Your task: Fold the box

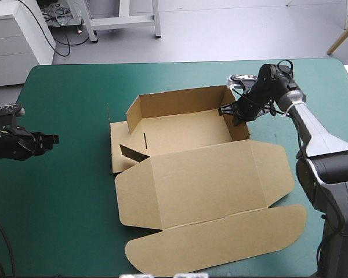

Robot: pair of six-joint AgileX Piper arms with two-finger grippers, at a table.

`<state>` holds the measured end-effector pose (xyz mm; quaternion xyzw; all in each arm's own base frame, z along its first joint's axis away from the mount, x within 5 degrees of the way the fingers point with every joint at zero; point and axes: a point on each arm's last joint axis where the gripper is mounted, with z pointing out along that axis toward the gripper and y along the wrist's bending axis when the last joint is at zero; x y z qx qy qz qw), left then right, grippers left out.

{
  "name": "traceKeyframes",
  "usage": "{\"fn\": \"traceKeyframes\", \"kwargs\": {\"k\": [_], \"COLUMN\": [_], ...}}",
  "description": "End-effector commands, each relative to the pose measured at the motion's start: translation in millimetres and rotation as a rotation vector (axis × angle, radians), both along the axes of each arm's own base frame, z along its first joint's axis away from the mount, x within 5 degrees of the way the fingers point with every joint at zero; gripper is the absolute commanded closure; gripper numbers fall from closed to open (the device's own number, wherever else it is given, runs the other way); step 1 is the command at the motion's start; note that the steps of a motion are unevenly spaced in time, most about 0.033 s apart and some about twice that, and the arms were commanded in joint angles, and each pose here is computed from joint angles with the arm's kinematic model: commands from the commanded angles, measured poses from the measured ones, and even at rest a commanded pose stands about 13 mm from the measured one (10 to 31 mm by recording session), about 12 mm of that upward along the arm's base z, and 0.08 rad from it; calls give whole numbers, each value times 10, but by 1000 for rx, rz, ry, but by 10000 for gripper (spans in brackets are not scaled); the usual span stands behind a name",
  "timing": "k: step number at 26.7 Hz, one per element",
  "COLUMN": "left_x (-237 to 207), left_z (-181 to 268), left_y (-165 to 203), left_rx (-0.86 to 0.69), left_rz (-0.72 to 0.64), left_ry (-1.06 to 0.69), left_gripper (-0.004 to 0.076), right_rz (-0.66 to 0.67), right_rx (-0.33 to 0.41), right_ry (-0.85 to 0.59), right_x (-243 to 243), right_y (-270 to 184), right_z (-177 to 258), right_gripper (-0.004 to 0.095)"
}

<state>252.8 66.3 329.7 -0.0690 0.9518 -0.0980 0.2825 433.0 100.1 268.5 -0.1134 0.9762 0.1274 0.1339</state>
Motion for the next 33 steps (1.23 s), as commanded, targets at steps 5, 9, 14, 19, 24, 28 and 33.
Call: {"fn": "traceKeyframes", "kwargs": {"k": [5, 9, 14, 19, 24, 28, 33], "left_x": [111, 153, 189, 199, 178, 160, 136], "left_z": [238, 208, 261, 330, 360, 359, 358], "left_y": [-210, -272, -441, -588, -645, -660, -679], "left_rx": [-334, -420, -466, -530, -566, -566, -575], "left_rz": [20, -3, -92, -183, -242, -273, -301], "left_ry": [-149, -127, -172, -220, -229, -222, -206], "left_gripper": [126, 126, 126, 126, 126, 126, 126], "right_rz": [-49, -32, -8, 27, 7, -24, -41], "right_rx": [208, 248, 298, 268, 171, 209, 207], "right_ry": [-212, -317, -383, -376, -386, -378, -328], "right_x": [-379, -679, -925, -967, -914, -855, -788], "right_y": [-210, -213, -169, -57, 92, 122, 158], "right_z": [1035, 1467, 1752, 1716, 1486, 1295, 1016], "right_gripper": [927, 927, 927, 925, 926, 925, 926]}}
